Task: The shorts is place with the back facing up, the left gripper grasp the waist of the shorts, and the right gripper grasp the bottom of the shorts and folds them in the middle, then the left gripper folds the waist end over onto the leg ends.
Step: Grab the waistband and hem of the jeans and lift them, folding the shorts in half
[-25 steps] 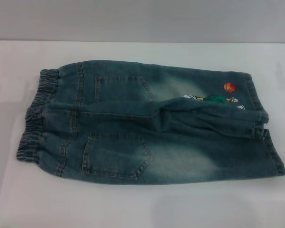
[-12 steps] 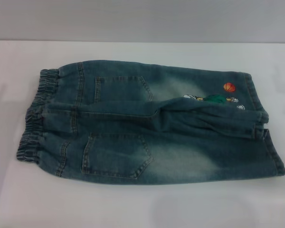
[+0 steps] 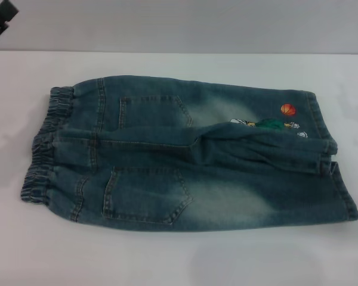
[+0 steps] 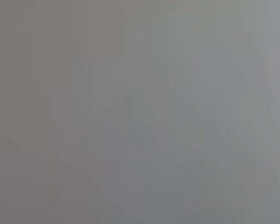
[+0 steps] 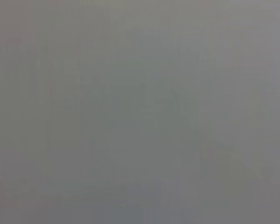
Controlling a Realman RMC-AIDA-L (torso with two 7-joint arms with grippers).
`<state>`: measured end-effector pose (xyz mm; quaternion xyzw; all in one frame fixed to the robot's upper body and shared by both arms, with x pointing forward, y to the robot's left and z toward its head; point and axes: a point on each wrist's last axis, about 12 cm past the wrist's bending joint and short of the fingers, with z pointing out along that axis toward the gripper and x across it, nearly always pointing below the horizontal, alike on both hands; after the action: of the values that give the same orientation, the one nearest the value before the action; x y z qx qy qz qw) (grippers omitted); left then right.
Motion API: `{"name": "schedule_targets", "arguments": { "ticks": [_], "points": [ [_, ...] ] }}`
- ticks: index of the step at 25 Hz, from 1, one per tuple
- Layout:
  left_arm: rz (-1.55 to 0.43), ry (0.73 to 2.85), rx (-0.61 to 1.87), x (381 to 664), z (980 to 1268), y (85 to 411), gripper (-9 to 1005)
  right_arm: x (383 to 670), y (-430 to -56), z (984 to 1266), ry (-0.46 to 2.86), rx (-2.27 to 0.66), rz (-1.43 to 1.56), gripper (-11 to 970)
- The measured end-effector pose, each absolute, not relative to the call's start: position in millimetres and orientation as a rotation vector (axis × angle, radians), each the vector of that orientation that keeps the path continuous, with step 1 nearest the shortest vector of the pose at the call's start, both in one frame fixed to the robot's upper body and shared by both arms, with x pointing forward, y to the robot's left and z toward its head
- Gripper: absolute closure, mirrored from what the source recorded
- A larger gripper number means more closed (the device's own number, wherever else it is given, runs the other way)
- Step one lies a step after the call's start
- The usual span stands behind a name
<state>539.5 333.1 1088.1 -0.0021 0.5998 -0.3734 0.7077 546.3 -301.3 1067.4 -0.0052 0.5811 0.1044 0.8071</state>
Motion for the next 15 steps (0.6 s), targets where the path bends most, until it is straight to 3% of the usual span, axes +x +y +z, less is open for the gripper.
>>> {"name": "schedule_targets", "arguments": {
  "ticks": [2, 3, 5, 15],
  "points": [
    [-0.872, 1.354, 0.029, 541, 1096, 341, 144, 546, -303, 1068, 1.242, -0.005, 0.220, 314],
    [-1.000, 1.500, 0.139, 540, 1118, 374, 144, 546, -303, 1068, 1.241, -0.002, 0.220, 314],
    [-1.067, 1.649, 0.207, 535, 1125, 390, 144, 547, -304, 1068, 1.239, 0.005, 0.222, 314],
    [-1.080, 2.122, 0.398, 510, 1092, 395, 144, 556, -300, 1076, 1.218, -0.006, 0.237, 314]
  ]
}}
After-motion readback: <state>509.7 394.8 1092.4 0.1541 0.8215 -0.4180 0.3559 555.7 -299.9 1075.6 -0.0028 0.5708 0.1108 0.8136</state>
